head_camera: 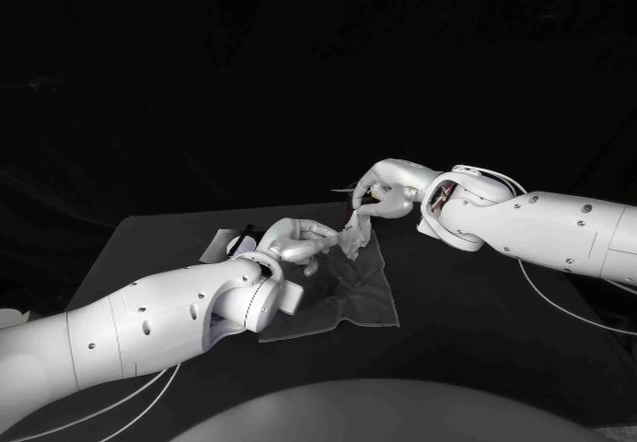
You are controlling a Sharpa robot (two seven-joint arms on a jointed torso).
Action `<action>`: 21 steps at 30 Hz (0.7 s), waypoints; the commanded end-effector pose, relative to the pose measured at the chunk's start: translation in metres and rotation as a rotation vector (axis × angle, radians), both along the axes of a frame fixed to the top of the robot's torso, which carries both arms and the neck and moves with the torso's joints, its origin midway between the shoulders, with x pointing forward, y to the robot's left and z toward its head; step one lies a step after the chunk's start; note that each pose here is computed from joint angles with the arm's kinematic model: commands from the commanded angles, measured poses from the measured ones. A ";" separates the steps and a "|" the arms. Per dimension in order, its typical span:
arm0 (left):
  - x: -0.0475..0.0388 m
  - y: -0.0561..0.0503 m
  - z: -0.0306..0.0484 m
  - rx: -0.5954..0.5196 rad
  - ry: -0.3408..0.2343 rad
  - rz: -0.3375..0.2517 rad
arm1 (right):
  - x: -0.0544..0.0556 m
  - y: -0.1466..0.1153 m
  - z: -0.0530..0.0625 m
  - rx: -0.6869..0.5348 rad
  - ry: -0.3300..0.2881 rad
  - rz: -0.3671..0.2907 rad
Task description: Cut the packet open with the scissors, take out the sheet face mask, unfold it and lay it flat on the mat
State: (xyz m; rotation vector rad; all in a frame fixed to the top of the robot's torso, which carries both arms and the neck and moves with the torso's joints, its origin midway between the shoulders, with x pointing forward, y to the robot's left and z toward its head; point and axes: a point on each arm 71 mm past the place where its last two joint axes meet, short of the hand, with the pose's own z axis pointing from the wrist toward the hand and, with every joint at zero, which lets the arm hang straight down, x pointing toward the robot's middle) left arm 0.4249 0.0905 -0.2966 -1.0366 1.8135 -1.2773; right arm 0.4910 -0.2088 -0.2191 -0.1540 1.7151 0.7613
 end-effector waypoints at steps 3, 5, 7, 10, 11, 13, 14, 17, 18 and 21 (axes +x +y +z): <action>0.0178 0.009 0.0166 0.075 -0.257 0.006 | -0.003 0.001 0.003 0.054 0.004 -0.038; 0.0225 0.009 0.0187 0.098 -0.278 0.008 | -0.005 0.002 0.003 0.058 0.007 -0.039; 0.0290 0.008 0.0213 0.128 -0.295 0.006 | -0.006 0.005 0.004 0.064 0.011 -0.039; 0.0330 0.003 0.0224 0.152 -0.298 -0.011 | -0.008 0.008 0.004 0.071 0.015 -0.038; 0.0337 0.001 0.0227 0.157 -0.297 -0.016 | -0.008 0.009 0.004 0.072 0.016 -0.038; 0.0351 -0.003 0.0228 0.170 -0.293 -0.030 | -0.008 0.012 0.004 0.075 0.017 -0.038; 0.0358 -0.005 0.0226 0.178 -0.289 -0.036 | -0.008 0.013 0.004 0.076 0.017 -0.038; 0.0373 -0.008 0.0214 0.200 -0.268 -0.049 | -0.008 0.015 0.004 0.078 0.016 -0.037; 0.0376 -0.009 0.0205 0.209 -0.255 -0.054 | -0.008 0.016 0.004 0.079 0.016 -0.037; 0.0379 -0.011 0.0176 0.229 -0.216 -0.071 | -0.007 0.017 0.004 0.081 0.014 -0.037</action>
